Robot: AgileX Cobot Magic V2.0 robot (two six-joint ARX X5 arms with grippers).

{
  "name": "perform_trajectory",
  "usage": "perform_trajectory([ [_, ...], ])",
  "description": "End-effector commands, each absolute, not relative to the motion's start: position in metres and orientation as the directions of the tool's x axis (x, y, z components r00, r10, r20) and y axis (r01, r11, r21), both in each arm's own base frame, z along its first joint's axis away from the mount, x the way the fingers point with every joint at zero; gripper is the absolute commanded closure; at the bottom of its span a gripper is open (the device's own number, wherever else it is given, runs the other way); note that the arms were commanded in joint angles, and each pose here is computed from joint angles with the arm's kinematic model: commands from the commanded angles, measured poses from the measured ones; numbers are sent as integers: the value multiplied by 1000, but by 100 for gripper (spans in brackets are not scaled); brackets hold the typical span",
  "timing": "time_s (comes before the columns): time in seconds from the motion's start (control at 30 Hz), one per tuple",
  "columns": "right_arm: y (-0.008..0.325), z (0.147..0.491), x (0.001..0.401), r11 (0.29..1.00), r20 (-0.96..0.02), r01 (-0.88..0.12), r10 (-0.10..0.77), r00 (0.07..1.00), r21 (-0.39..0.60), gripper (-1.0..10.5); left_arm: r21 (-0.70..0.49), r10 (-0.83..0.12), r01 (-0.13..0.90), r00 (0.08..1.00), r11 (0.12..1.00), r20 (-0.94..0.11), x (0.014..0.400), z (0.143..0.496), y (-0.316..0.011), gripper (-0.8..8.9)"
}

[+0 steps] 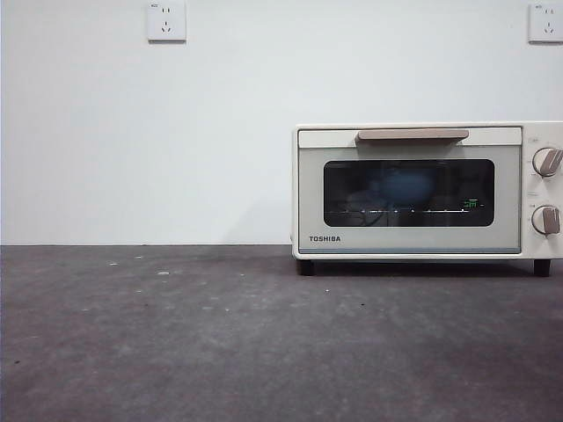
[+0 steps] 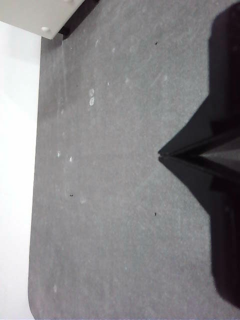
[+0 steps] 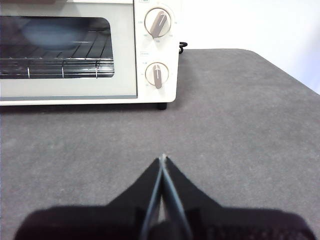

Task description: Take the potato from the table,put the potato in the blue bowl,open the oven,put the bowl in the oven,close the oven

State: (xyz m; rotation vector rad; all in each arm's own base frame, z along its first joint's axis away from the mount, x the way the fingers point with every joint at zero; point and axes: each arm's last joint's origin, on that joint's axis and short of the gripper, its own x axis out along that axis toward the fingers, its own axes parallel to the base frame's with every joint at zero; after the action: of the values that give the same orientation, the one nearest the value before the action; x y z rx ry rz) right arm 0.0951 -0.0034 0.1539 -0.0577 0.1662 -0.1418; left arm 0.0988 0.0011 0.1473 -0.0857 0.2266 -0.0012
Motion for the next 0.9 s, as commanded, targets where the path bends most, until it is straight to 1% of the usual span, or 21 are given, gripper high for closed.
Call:
perform_trajectory([
  [0.03, -3, 151, 96, 992, -165, 121, -126, 978, -45, 946, -91, -15, -6, 973, 996, -229, 99, 145, 1, 817],
  [0.2, 1, 150, 96, 999, -176, -7, 1, 984, -31, 946, -91, -15, -6, 973, 996, -229, 99, 145, 1, 817],
  [0.27, 1, 150, 96, 999, -174, -30, 25, 984, -27, 946, -91, -15, -6, 973, 996, -229, 99, 145, 1, 817],
  [0.57, 1, 150, 96, 1000, -174, -2, -3, 985, -31, 946, -91, -15, -6, 973, 996, -229, 99, 145, 1, 817],
  [0.9, 1, 150, 96, 1000, -175, -2, -3, 984, -32, 946, -91, -15, -6, 973, 996, -229, 99, 145, 1, 817],
])
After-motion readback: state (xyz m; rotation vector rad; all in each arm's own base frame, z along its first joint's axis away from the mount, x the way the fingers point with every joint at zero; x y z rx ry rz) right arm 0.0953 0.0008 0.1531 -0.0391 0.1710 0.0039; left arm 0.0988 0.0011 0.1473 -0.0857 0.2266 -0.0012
